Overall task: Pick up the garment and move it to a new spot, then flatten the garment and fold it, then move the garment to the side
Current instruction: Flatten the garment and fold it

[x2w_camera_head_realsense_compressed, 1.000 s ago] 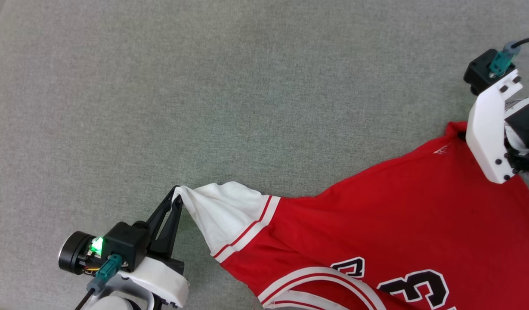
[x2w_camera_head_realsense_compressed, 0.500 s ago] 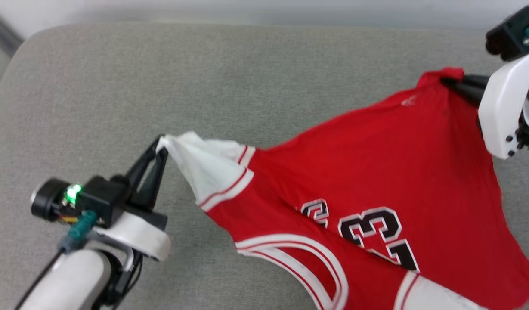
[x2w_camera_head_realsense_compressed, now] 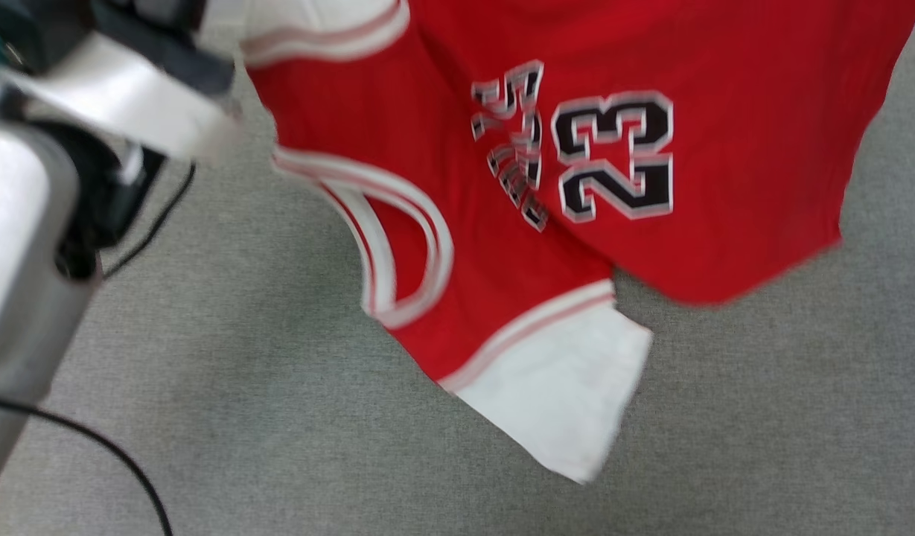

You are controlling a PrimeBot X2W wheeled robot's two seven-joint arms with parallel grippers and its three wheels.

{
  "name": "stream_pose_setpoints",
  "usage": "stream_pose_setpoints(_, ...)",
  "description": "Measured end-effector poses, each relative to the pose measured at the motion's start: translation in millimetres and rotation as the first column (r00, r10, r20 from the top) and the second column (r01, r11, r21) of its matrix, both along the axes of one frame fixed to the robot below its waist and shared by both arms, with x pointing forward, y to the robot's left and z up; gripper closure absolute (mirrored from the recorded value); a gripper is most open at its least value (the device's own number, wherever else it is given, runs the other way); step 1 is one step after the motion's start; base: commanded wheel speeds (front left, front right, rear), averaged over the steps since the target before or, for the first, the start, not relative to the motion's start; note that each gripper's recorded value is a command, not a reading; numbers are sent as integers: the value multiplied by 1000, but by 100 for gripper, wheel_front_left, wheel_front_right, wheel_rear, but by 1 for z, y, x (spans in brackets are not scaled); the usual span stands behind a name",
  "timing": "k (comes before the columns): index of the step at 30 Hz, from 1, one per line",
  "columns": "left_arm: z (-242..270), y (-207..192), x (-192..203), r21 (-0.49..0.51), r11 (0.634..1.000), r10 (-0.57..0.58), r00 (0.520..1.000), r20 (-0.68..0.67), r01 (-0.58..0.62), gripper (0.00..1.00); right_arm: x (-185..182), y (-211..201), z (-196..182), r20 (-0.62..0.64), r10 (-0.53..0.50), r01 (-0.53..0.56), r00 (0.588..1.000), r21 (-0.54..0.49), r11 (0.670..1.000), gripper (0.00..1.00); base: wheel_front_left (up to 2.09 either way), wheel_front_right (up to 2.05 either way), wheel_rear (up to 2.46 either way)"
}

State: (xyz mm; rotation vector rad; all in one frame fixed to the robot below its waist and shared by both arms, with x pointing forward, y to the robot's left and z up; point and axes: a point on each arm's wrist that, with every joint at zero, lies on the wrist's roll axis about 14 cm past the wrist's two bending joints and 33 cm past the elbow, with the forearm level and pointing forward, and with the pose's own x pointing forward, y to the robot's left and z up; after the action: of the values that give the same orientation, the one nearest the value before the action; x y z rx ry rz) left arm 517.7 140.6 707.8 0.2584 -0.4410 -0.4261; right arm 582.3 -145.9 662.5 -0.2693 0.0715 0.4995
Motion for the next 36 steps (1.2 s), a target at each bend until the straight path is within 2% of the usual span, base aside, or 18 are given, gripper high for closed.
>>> stream_pose_setpoints(2,19,-4,15,-43,999,-26,999,20,26,100,11,-3,11,41,-22,21,999,4,1000,100,0,0,0)
stream_pose_setpoints(9,59,-20,66,-21,998,-61,995,83,63,100,53,-7,46,175,-90,87,980,24,996,100,0,0,0)
stream_pose_setpoints(15,97,-23,101,-32,998,-54,985,166,60,100,87,-10,80,294,-143,146,945,11,989,100,0,0,0)
stream_pose_setpoints(24,135,-21,134,1,1000,-17,969,246,18,100,123,-15,101,391,-185,209,902,-20,978,100,0,0,0)
stream_pose_setpoints(27,134,-23,142,35,999,-12,971,238,4,100,131,-12,99,386,-186,211,903,-24,977,100,0,0,0)
stream_pose_setpoints(29,135,-22,146,11,1000,-19,972,233,17,100,136,-6,93,380,-176,204,908,-33,978,100,0,0,0)
stream_pose_setpoints(36,78,-6,174,49,998,20,995,97,-25,100,150,5,46,303,-147,181,942,-89,979,100,0,0,0)
